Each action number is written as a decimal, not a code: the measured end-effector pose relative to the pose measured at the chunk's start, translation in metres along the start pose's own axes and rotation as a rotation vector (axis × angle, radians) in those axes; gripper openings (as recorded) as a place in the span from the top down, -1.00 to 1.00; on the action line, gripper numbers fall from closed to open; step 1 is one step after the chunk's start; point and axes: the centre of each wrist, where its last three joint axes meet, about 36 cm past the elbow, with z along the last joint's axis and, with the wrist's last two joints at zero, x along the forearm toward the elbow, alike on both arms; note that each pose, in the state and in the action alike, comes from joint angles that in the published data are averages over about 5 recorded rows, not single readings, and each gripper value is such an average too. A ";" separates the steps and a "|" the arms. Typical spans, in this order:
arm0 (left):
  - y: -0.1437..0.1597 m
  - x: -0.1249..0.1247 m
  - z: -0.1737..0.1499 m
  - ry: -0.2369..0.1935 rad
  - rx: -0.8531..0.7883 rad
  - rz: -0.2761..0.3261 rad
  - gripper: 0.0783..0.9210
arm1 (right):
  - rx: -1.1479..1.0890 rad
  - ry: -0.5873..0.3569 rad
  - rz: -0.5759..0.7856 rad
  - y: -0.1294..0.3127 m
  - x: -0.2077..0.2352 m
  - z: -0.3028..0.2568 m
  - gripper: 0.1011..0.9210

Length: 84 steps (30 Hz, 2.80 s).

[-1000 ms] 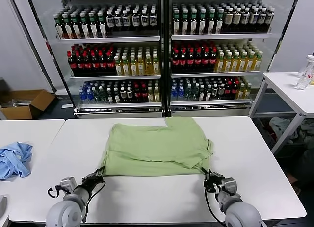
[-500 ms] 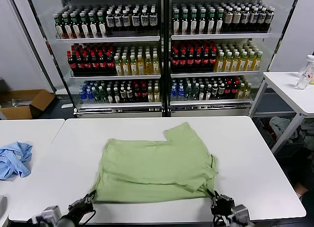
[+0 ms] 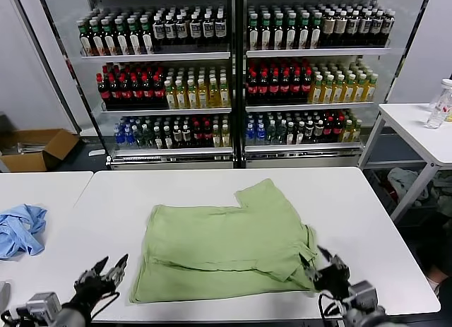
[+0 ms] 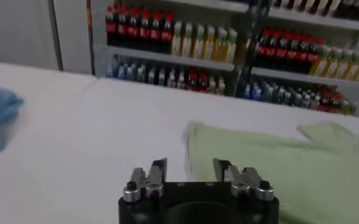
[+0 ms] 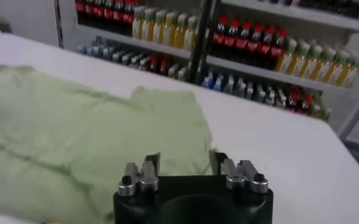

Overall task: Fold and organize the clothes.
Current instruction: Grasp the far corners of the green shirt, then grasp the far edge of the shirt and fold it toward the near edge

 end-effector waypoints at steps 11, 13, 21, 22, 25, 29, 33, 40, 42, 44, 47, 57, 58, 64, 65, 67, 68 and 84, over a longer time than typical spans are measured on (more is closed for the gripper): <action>-0.005 -0.107 -0.004 -0.037 -0.012 -0.002 -0.76 | -0.039 0.024 0.000 -0.020 -0.132 -0.026 -0.76; -0.009 -0.127 -0.005 -0.033 -0.023 0.002 -0.76 | -0.043 0.033 -0.002 -0.020 -0.155 -0.032 -0.76; -0.028 -0.189 -0.009 -0.005 -0.090 0.022 -0.77 | -0.063 0.074 -0.009 -0.015 -0.234 -0.053 -0.76; -0.031 -0.195 -0.009 -0.002 -0.097 0.024 -0.77 | -0.064 0.080 -0.010 -0.014 -0.242 -0.055 -0.76; -0.037 -0.212 -0.009 0.009 -0.120 0.024 -0.77 | -0.065 0.101 -0.014 -0.009 -0.266 -0.060 -0.76; -0.039 -0.233 -0.011 0.023 -0.144 0.007 -0.77 | -0.061 0.125 -0.018 -0.003 -0.291 -0.065 -0.76; -0.038 -0.248 -0.009 0.045 -0.162 -0.015 -0.77 | -0.064 0.150 -0.022 0.002 -0.309 -0.070 -0.76; -0.034 -0.259 -0.009 0.074 -0.169 -0.030 -0.45 | -0.077 0.186 -0.032 0.008 -0.330 -0.073 -0.60; -0.033 -0.259 -0.008 0.083 -0.171 -0.029 -0.33 | -0.079 0.197 -0.036 0.008 -0.332 -0.072 -0.46; -0.032 -0.260 -0.008 0.092 -0.169 -0.025 -0.18 | -0.080 0.207 -0.040 0.009 -0.333 -0.072 -0.33; -0.030 -0.259 -0.007 0.107 -0.161 -0.017 0.02 | -0.079 0.216 -0.043 0.010 -0.334 -0.071 -0.12; -0.022 -0.249 -0.004 0.130 -0.145 0.012 0.70 | -0.065 0.194 -0.043 0.004 -0.325 -0.071 0.60; -0.021 -0.248 -0.004 0.126 -0.143 0.015 0.78 | -0.064 0.186 -0.045 0.004 -0.323 -0.072 0.66; -0.016 -0.233 -0.010 0.080 -0.139 0.024 0.98 | -0.065 0.119 -0.050 -0.002 -0.306 -0.091 0.98; -0.015 -0.230 -0.012 0.069 -0.138 0.026 0.98 | -0.068 0.106 -0.050 -0.004 -0.302 -0.094 0.98; -0.013 -0.223 -0.016 0.045 -0.135 0.032 0.98 | -0.073 0.080 -0.050 -0.007 -0.294 -0.100 0.99; -0.013 -0.219 -0.018 0.034 -0.132 0.035 0.98 | -0.075 0.069 -0.050 -0.009 -0.290 -0.102 0.99; -0.017 -0.144 -0.033 -0.077 -0.078 0.106 0.98 | -0.118 -0.033 -0.036 -0.026 -0.196 -0.089 0.99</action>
